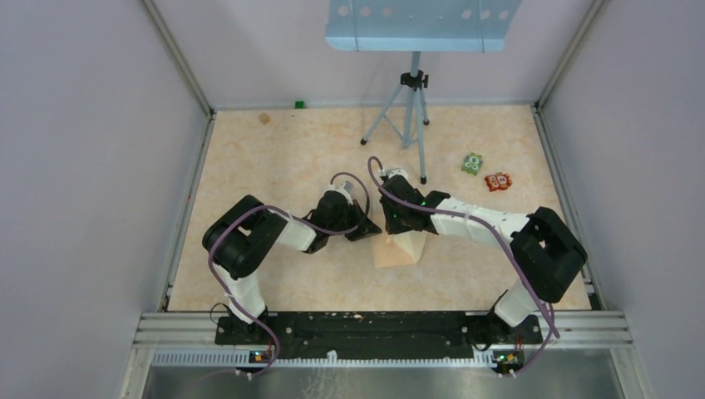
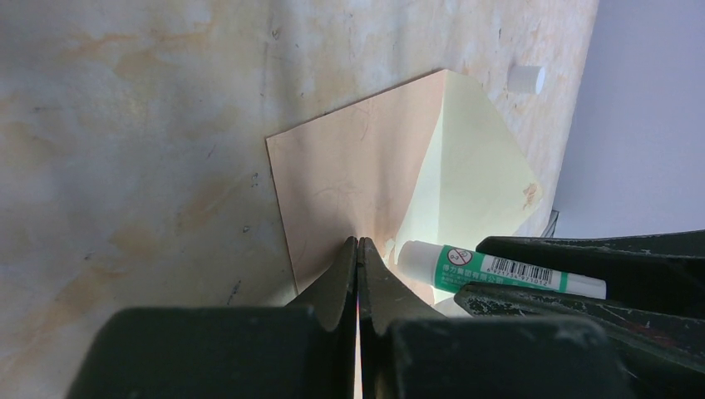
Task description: Place the letter into the envelope and seal it
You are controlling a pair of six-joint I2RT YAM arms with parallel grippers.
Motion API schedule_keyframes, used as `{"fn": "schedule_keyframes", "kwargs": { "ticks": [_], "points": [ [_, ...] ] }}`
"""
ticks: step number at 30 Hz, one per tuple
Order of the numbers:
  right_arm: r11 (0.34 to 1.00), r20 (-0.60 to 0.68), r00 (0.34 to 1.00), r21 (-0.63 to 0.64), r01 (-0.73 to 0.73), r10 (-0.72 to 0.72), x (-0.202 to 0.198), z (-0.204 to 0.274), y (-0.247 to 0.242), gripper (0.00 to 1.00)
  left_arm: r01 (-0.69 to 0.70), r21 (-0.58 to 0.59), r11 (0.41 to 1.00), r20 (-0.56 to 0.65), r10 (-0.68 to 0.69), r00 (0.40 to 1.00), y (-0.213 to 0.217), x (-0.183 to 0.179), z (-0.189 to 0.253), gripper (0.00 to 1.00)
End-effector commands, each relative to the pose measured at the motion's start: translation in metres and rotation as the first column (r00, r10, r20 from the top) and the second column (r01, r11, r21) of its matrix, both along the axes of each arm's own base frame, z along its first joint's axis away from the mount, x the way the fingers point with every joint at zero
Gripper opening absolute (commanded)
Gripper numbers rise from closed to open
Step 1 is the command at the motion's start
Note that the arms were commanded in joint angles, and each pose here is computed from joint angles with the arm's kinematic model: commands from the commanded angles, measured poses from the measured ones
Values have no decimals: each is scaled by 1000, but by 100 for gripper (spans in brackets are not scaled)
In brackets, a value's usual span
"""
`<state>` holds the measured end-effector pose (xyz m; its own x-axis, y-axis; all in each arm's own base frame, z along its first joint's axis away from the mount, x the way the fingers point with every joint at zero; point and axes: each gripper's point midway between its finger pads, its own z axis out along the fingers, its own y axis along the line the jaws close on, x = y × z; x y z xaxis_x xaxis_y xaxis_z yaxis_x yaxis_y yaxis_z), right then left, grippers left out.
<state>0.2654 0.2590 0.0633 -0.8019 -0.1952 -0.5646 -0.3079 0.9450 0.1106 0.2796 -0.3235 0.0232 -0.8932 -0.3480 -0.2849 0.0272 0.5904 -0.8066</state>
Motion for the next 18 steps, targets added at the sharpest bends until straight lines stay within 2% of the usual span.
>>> {"fn": "schedule_keyframes", "kwargs": {
  "ticks": [1,18],
  "points": [
    [1000,45,999,18,14,-15,16,8,7,0,-41,95,995,-23,43,999,15,0,-21,0],
    [1000,63,998,-19,21,-20,24,5,6,0,-48,88,995,-18,50,999,14,2,-18,0]
  ]
}}
